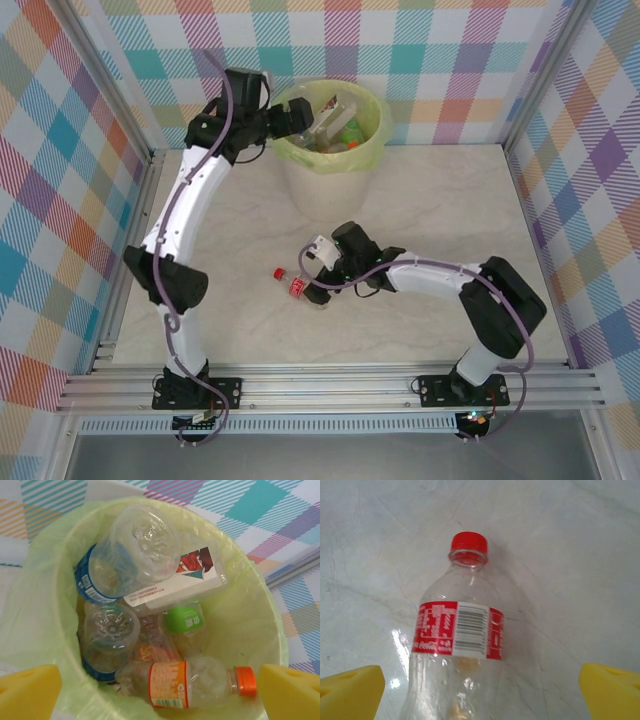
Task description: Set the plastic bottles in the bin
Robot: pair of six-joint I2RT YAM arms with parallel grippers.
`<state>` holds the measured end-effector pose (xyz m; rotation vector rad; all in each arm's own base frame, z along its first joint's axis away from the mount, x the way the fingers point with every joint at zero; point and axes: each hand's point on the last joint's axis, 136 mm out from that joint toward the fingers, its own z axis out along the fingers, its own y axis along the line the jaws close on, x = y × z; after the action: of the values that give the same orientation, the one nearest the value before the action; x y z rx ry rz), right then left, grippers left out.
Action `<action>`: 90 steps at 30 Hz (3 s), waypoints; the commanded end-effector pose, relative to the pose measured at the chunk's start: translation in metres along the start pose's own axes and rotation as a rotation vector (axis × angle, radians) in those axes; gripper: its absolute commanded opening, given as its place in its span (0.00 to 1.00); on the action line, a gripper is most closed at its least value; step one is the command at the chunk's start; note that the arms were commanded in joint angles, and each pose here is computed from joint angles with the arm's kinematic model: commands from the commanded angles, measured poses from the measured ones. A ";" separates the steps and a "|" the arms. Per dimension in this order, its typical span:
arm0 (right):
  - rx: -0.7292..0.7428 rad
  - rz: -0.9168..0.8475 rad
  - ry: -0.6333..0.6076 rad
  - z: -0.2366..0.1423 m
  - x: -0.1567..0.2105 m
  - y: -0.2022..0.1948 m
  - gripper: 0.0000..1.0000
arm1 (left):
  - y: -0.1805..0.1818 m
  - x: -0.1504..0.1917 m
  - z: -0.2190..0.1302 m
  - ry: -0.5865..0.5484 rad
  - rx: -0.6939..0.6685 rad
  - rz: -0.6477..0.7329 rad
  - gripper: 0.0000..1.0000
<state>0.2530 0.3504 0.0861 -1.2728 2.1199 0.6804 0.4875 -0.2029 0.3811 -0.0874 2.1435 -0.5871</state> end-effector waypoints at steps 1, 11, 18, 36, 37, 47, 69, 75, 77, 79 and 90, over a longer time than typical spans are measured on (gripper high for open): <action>-0.112 -0.060 0.023 0.010 -0.007 0.025 1.00 | -0.004 -0.036 -0.039 -0.207 0.002 0.027 1.00; 0.050 -0.059 0.153 0.053 0.007 0.008 0.99 | 0.028 -0.031 -0.073 -0.365 -0.071 -0.031 1.00; 0.112 -0.072 0.154 0.059 0.007 -0.001 0.86 | 0.070 0.009 -0.087 -0.365 -0.192 -0.063 1.00; 0.114 -0.137 -0.027 0.030 -0.040 0.006 0.39 | 0.182 0.080 -0.160 -0.473 -0.403 -0.263 1.00; 0.118 -0.144 -0.054 0.025 -0.047 0.007 0.38 | 0.187 0.091 -0.158 -0.439 -0.424 -0.267 1.00; 0.194 -0.229 -0.399 -0.052 -0.135 0.015 0.37 | 0.204 0.116 -0.146 -0.378 -0.449 -0.292 1.00; 0.417 -0.466 -0.712 -0.213 -0.270 -0.100 0.40 | 0.234 0.141 -0.143 -0.347 -0.511 -0.335 1.00; 0.468 -0.520 -0.643 -0.213 -0.277 -0.141 0.42 | 0.237 0.141 -0.149 -0.357 -0.521 -0.339 1.00; 0.470 -0.528 -0.604 -0.208 -0.275 -0.154 0.44 | 0.237 0.141 -0.151 -0.364 -0.522 -0.343 1.00; 0.461 -0.533 -0.559 -0.200 -0.271 -0.163 0.46 | 0.237 0.141 -0.152 -0.369 -0.520 -0.343 1.00; 0.484 -0.519 -0.489 -0.201 -0.275 -0.177 0.78 | 0.238 0.145 -0.157 -0.375 -0.521 -0.356 1.00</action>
<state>0.4843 0.3108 0.3754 -1.1598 1.3947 0.2047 0.3168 0.0232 0.2469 -0.7906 1.8754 -0.1772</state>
